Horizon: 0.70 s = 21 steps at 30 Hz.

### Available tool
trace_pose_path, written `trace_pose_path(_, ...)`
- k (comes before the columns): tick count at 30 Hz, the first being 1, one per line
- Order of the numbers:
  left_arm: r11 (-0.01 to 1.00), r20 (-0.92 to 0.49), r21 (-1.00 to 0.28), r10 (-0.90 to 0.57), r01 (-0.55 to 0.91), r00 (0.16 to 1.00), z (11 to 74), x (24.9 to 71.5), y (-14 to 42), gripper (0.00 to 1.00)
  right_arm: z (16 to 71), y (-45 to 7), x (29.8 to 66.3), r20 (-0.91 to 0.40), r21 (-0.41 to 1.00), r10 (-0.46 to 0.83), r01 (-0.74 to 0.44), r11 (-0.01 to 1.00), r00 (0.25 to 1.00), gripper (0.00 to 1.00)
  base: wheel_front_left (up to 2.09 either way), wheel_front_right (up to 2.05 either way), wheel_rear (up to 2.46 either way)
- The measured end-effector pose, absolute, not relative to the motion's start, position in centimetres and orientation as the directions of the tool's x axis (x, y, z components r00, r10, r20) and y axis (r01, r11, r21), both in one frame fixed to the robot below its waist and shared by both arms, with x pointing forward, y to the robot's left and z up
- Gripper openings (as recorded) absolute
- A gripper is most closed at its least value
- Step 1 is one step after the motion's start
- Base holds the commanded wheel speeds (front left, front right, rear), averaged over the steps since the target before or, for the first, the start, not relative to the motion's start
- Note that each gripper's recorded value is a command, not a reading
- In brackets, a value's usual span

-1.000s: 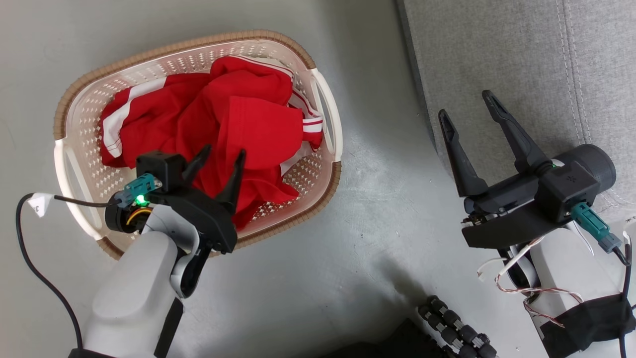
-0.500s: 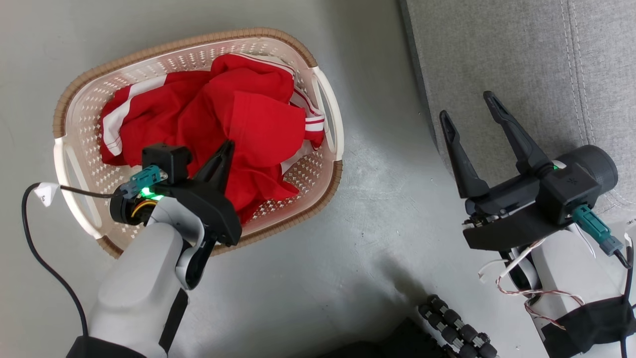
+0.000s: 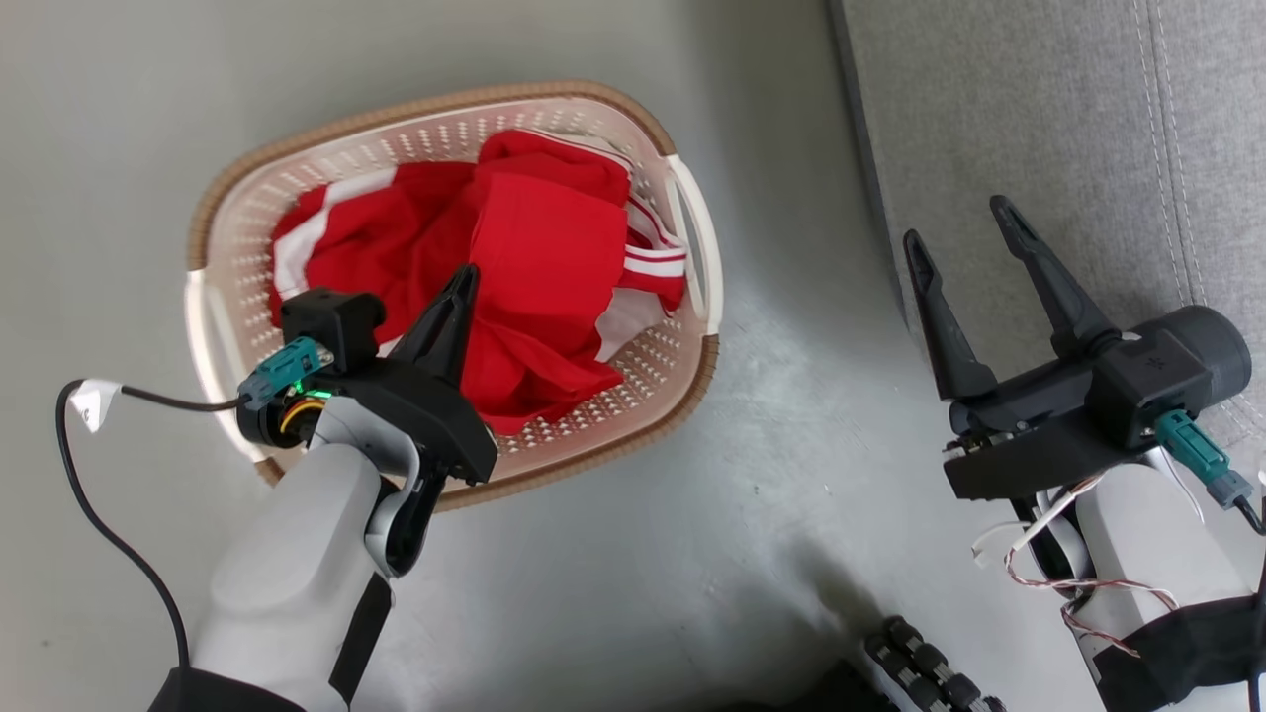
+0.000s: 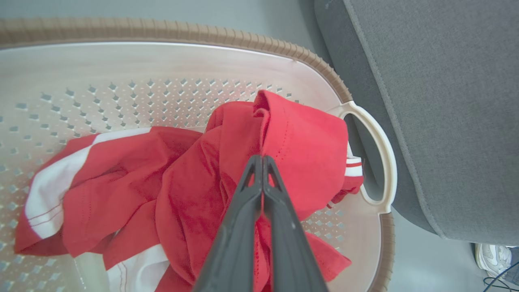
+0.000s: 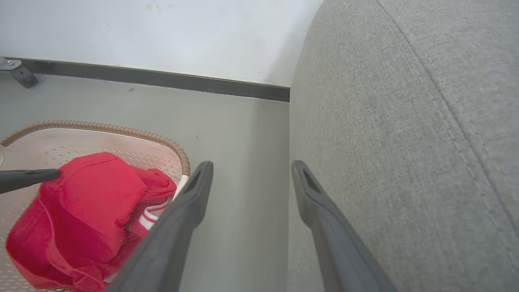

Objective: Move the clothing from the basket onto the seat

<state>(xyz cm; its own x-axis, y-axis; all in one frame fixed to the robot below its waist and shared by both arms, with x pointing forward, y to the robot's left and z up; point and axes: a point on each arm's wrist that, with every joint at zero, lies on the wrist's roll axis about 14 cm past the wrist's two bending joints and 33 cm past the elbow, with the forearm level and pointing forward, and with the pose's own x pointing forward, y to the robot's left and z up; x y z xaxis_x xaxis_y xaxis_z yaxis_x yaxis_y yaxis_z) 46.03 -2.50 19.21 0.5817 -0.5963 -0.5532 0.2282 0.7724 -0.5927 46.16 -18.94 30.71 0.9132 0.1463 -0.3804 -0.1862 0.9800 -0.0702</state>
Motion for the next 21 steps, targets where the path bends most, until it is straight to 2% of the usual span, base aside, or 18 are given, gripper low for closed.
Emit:
trace_pose_path(9, 0.786, -0.521, -0.585, -0.551, 0.197, 0.652, 22.1, 46.3, -0.3, 0.00, 31.9, -17.6, 46.5, -0.355, -0.047, 0.178, -0.207, 0.977, 0.918, 1.00, 0.00, 0.00, 0.00)
trace_pose_path(21, 0.801, -0.407, -0.572, -0.466, 0.179, 0.785, 29.5, 47.4, 3.7, 0.00, 34.3, -15.3, 45.4, -0.326, 0.002, 0.220, -0.232, 0.973, 0.919, 1.00, 0.00, 0.00, 0.00)
